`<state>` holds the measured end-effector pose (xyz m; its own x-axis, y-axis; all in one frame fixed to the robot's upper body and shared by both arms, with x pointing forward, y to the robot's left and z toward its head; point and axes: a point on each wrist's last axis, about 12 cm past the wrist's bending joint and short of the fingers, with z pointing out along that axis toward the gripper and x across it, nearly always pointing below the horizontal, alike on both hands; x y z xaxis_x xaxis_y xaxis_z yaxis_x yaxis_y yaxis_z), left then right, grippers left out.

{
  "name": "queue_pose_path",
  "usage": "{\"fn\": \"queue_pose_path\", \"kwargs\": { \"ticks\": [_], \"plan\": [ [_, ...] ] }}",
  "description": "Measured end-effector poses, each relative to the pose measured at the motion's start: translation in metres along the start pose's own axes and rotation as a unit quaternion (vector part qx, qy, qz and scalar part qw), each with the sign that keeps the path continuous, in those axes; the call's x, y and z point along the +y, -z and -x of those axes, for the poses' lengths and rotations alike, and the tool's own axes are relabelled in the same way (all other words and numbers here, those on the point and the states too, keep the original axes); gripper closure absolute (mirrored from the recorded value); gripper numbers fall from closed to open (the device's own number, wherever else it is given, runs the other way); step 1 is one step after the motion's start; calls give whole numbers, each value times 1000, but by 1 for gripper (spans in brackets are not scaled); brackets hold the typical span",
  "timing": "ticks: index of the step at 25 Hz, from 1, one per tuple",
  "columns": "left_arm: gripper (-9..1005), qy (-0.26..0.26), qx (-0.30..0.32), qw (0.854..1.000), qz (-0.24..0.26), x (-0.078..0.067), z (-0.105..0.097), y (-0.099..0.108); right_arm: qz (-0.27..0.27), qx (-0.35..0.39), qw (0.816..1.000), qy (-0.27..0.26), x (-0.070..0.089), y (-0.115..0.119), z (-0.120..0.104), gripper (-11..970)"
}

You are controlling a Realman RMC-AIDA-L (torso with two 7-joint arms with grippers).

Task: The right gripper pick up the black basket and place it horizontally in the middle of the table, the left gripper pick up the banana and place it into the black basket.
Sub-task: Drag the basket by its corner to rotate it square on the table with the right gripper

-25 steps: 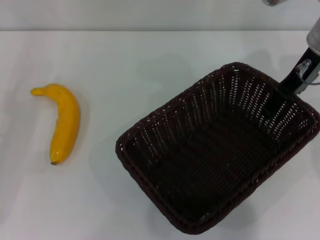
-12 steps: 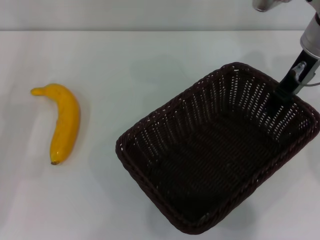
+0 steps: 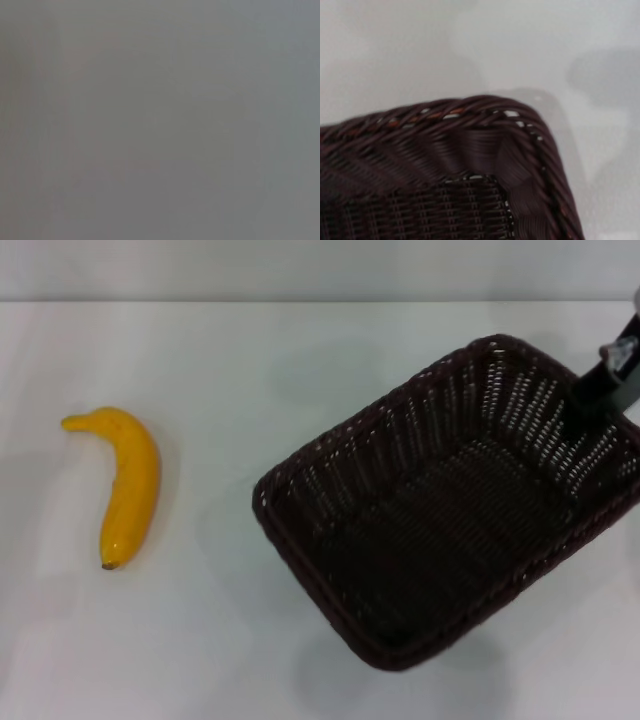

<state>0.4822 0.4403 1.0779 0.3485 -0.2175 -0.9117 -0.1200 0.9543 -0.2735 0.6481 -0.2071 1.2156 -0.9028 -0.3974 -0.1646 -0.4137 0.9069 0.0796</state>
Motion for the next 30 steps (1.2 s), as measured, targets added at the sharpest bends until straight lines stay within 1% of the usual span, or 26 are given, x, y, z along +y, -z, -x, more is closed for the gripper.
{"fn": "queue_pose_path", "kwargs": {
  "ticks": [2,3,6,8,9,11,12,17,24,26,30],
  "plan": [
    [134,0,-15,1000,15,4,5,-4,4,-3,999,-44,-4,1,-5,771],
    [134,0,-21,1000,22,7,7,-6,9,-8,997,-83,-8,2,-10,772],
    [135,-16,-45,998,50,17,16,-9,24,-24,986,-165,-17,1,-21,773],
    [135,-25,-64,995,76,22,20,-11,43,-30,977,-208,-18,-1,-28,774],
    [135,-27,-72,993,86,23,22,-11,47,-29,974,-218,-17,-1,-30,774],
    [135,-31,-80,992,92,23,24,-15,50,-25,968,-246,-15,0,-37,775],
    [135,-33,-81,992,92,23,24,-16,49,-25,967,-250,-13,0,-38,776],
    [135,-39,-74,992,93,23,25,-28,46,-38,964,-258,7,7,-38,791],
    [135,-42,-74,993,87,21,28,-37,38,-37,964,-262,30,-6,-41,804],
    [135,-45,-76,993,84,21,29,-40,35,-46,964,-259,31,-4,-42,812],
    [135,-54,-76,992,83,20,30,-45,32,-53,966,-251,26,-1,-43,815]
  ]
}}
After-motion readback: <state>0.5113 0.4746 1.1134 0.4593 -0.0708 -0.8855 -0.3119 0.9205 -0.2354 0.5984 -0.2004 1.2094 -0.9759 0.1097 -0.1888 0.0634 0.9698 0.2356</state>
